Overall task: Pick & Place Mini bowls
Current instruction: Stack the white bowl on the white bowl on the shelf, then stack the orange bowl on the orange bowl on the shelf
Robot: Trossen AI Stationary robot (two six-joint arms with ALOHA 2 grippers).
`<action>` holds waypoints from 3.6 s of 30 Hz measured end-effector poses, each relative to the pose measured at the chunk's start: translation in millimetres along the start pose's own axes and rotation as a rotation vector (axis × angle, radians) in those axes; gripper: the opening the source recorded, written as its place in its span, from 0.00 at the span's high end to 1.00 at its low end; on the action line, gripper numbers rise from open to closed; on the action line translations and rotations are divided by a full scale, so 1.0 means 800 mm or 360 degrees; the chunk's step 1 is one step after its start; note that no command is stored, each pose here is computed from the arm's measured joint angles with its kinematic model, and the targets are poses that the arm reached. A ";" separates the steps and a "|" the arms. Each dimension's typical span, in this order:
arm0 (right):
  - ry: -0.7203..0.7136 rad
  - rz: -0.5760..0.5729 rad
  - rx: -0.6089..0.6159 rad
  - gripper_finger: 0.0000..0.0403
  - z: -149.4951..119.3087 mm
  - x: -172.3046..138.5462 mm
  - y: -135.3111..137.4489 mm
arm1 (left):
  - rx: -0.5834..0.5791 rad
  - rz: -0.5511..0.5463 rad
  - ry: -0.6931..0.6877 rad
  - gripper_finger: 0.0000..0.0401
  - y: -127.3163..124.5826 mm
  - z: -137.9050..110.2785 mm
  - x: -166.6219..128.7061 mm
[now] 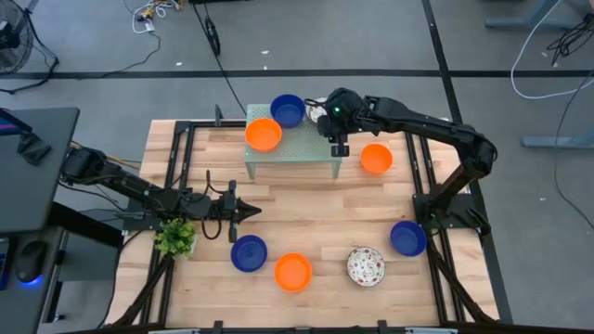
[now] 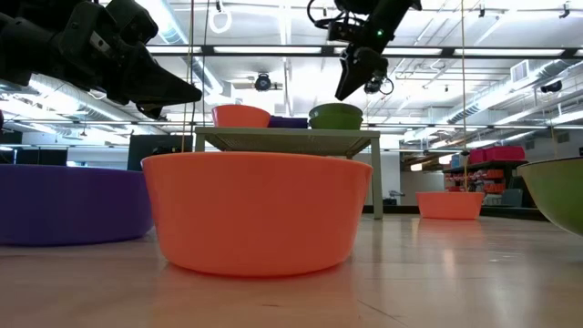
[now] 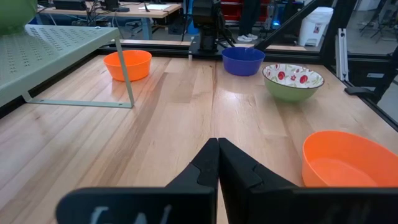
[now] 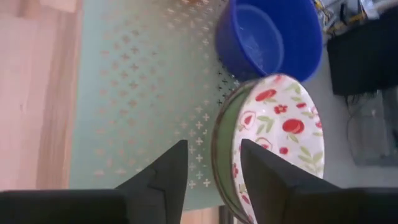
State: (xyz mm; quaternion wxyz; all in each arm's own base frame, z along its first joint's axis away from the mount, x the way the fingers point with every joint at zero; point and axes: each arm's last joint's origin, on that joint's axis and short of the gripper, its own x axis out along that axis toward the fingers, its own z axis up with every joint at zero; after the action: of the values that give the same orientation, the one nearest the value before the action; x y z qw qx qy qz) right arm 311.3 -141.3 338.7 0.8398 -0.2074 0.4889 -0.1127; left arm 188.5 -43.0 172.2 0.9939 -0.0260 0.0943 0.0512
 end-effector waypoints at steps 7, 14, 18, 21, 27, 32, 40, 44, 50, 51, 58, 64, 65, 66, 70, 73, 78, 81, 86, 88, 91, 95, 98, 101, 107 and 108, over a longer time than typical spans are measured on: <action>-0.0013 0.0025 0.0159 0.75 -0.006 0.002 -0.009 | -0.0001 0.0000 0.0000 0.98 0.000 0.000 0.000; -0.0197 0.0065 0.0258 0.98 -0.002 0.002 -0.020 | 0.0000 0.0000 0.0001 0.98 0.000 0.000 0.000; -0.0181 -0.0019 0.0358 0.97 -0.001 0.005 -0.024 | 0.0000 0.0000 0.0001 0.98 0.000 0.000 0.000; -0.0138 -0.0030 0.0421 0.99 -0.005 0.010 -0.024 | 0.0000 0.0000 0.0001 0.98 0.000 0.000 0.000; -0.0073 0.0011 0.0388 0.98 -0.014 0.023 -0.015 | 0.0001 0.0000 0.0006 0.98 0.000 0.000 0.000; -0.0131 -0.0026 0.0366 0.99 -0.009 0.023 -0.017 | 0.0002 0.0000 0.0009 0.98 0.000 -0.001 0.000; -0.0217 -0.0147 0.0390 0.97 -0.008 -0.006 -0.024 | 0.0003 0.0001 0.0011 0.98 0.000 -0.001 0.000; -0.0152 -0.0206 0.0453 0.99 -0.016 -0.023 -0.025 | 0.0002 0.0001 0.0011 0.98 0.000 -0.001 0.000; -0.0124 -0.0154 0.0569 0.99 -0.039 -0.020 -0.044 | -0.0001 0.0002 0.0020 0.98 0.000 -0.002 0.000; -0.0146 -0.0133 0.0584 0.98 -0.041 -0.019 -0.047 | -0.0001 0.0002 0.0023 0.98 0.000 -0.002 0.000; -0.0304 -0.0068 0.0663 0.99 -0.069 0.003 -0.059 | -0.0001 0.0003 0.0033 0.98 0.000 -0.003 0.000; -0.0449 -0.0056 0.0713 0.99 -0.093 0.015 -0.052 | -0.0002 -0.0008 0.0036 0.98 0.000 -0.003 0.000; -0.0466 -0.0078 0.0726 0.99 -0.098 0.015 -0.052 | -0.0001 -0.0008 0.0036 0.98 0.000 -0.003 0.000; -0.0481 -0.0096 0.0730 0.99 -0.102 0.015 -0.051 | -0.0002 -0.0008 0.0036 0.98 0.000 -0.003 0.000; -0.0510 -0.0101 0.0750 0.99 -0.116 0.020 -0.044 | -0.0002 -0.0008 0.0035 0.98 0.000 -0.003 0.000; -0.0544 -0.0119 0.0781 0.99 -0.121 0.020 -0.043 | -0.0002 -0.0008 0.0035 0.98 0.000 -0.003 0.000; -0.0536 -0.0111 0.0785 0.99 -0.125 0.024 -0.041 | -0.0002 -0.0008 0.0034 0.98 0.000 -0.003 0.000; -0.0548 -0.0104 0.0781 0.99 -0.124 0.024 -0.041 | -0.0003 -0.0008 0.0034 0.98 0.000 -0.003 0.000; -0.0582 -0.0124 0.0774 0.99 -0.123 0.023 -0.043 | -0.0003 -0.0009 0.0034 0.98 0.000 -0.003 0.000; -0.0624 -0.0154 0.0763 0.99 -0.121 0.015 -0.044 | -0.0003 -0.0008 0.0034 0.98 0.000 -0.003 0.000; -0.0728 -0.0201 0.0726 0.99 -0.112 -0.007 -0.042 | -0.0003 -0.0009 0.0034 0.98 0.000 -0.003 0.000; -0.0852 -0.0157 0.0672 0.99 -0.095 -0.043 -0.020 | -0.0001 -0.0008 0.0034 0.98 0.000 -0.003 0.000; -0.0884 -0.0053 0.0587 0.99 -0.076 -0.065 0.014 | 0.0005 -0.0009 0.0033 0.98 0.000 -0.003 0.000; -0.0849 0.0106 0.0467 0.99 -0.053 -0.076 0.063 | 0.0005 -0.0009 0.0031 0.98 0.000 -0.002 0.000; -0.0803 0.0489 0.0309 0.99 -0.022 -0.073 0.169 | 0.0004 -0.0031 0.0020 0.98 -0.001 -0.001 0.000; -0.0792 0.0548 0.0276 0.99 -0.020 -0.070 0.186 | 0.0010 -0.0074 0.0011 0.98 -0.003 -0.001 -0.001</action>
State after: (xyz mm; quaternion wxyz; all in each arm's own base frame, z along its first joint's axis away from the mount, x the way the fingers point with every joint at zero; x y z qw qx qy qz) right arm 267.4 9.2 306.4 0.9550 -0.0704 0.2849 0.0439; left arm 188.1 -45.6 171.9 0.9946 -0.0252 0.0971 0.0276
